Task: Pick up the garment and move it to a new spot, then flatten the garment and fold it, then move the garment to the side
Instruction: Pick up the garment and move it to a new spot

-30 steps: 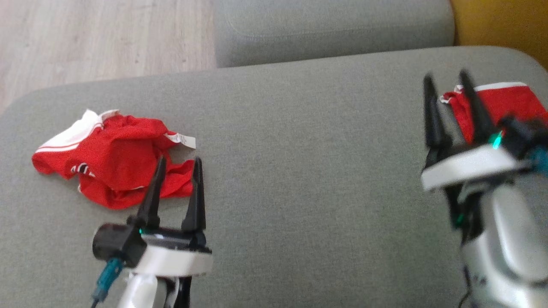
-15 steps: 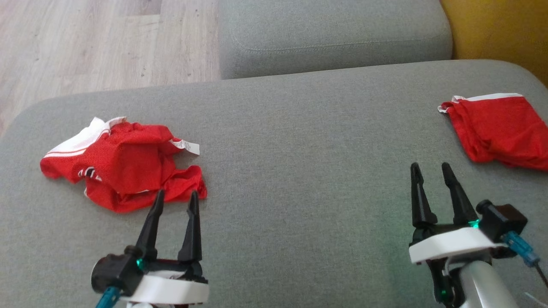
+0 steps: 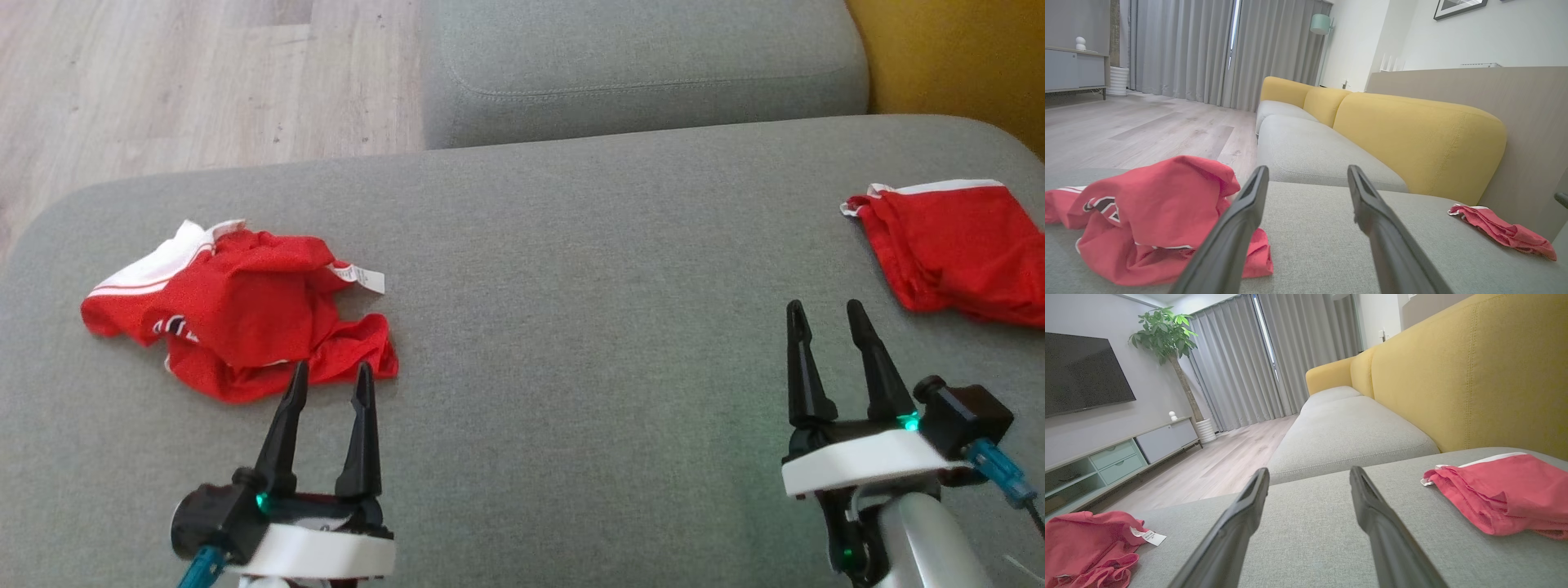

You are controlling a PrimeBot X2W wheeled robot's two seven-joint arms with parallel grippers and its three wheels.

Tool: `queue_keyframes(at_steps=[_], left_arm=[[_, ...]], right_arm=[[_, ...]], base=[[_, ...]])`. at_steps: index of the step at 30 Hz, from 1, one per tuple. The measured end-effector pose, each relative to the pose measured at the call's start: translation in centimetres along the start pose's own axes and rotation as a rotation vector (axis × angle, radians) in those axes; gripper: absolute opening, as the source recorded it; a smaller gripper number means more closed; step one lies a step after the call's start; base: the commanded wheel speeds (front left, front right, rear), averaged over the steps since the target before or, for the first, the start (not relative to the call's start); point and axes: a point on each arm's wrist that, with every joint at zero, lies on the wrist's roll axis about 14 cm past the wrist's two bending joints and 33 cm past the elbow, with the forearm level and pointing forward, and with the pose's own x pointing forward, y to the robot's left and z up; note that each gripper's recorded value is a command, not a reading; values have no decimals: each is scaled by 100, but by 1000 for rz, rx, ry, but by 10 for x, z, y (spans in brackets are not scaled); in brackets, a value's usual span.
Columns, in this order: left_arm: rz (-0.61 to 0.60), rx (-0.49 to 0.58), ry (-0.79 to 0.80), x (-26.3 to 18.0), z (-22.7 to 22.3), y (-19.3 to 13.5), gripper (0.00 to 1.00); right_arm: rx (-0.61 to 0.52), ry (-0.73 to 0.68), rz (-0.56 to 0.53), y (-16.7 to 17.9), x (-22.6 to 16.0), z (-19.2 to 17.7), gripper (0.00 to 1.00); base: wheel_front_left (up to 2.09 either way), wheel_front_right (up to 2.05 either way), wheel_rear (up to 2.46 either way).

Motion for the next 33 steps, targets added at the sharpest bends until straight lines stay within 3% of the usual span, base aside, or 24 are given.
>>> queue_keyframes(at_steps=[8, 33], left_arm=[[42, 9, -5, -8, 2, 11, 100], [406, 93, -95, -98, 35, 99, 100]], right_arm=[[10, 16, 65, 22, 4, -6, 100], [99, 201, 483, 165, -4, -60, 100]], base=[[0, 0, 0], [0, 0, 0]])
